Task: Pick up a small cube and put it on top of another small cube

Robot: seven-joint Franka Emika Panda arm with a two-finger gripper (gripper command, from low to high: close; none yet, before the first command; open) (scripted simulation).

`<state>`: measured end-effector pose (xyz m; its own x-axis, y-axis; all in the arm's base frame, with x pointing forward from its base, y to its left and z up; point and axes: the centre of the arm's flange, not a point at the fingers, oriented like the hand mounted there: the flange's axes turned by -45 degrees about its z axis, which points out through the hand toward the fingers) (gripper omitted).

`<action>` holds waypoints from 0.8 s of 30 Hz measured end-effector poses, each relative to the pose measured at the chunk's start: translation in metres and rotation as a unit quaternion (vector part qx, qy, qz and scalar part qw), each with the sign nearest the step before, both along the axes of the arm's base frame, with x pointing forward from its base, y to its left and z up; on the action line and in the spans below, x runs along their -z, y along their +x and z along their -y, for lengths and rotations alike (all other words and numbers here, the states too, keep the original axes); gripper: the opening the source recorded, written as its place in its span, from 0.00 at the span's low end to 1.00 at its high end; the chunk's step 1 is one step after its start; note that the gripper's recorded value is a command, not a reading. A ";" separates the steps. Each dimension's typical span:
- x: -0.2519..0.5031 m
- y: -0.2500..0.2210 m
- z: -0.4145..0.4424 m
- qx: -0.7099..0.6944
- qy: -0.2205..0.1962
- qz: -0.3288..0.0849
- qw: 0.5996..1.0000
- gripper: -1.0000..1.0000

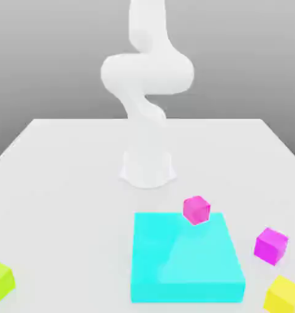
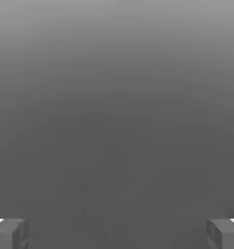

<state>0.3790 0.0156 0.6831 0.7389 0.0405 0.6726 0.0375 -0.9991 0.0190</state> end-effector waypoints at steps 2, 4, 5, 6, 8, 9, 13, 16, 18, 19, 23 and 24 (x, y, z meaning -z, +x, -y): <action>0.025 0.026 -0.014 -0.021 -0.013 -0.026 0.999 0.50; 0.052 0.048 -0.029 -0.042 -0.024 -0.050 0.998 0.50; 0.065 0.058 -0.037 -0.052 -0.030 -0.062 0.996 0.50; 0.079 0.068 -0.045 -0.063 -0.036 -0.074 0.995 0.50; 0.108 0.085 -0.061 -0.085 -0.047 -0.097 0.991 0.50; 0.123 0.093 -0.069 -0.096 -0.052 -0.109 0.988 0.50; 0.186 0.118 -0.104 -0.142 -0.073 -0.154 0.975 0.50; 0.236 0.130 -0.130 -0.177 -0.088 -0.188 0.962 0.50; 0.271 0.134 -0.151 -0.204 -0.097 -0.209 0.951 0.50; 0.288 0.134 -0.162 -0.218 -0.102 -0.220 0.945 0.50; 0.360 0.132 -0.192 -0.262 -0.117 -0.262 0.921 0.50; 0.378 0.131 -0.199 -0.273 -0.121 -0.272 0.915 0.50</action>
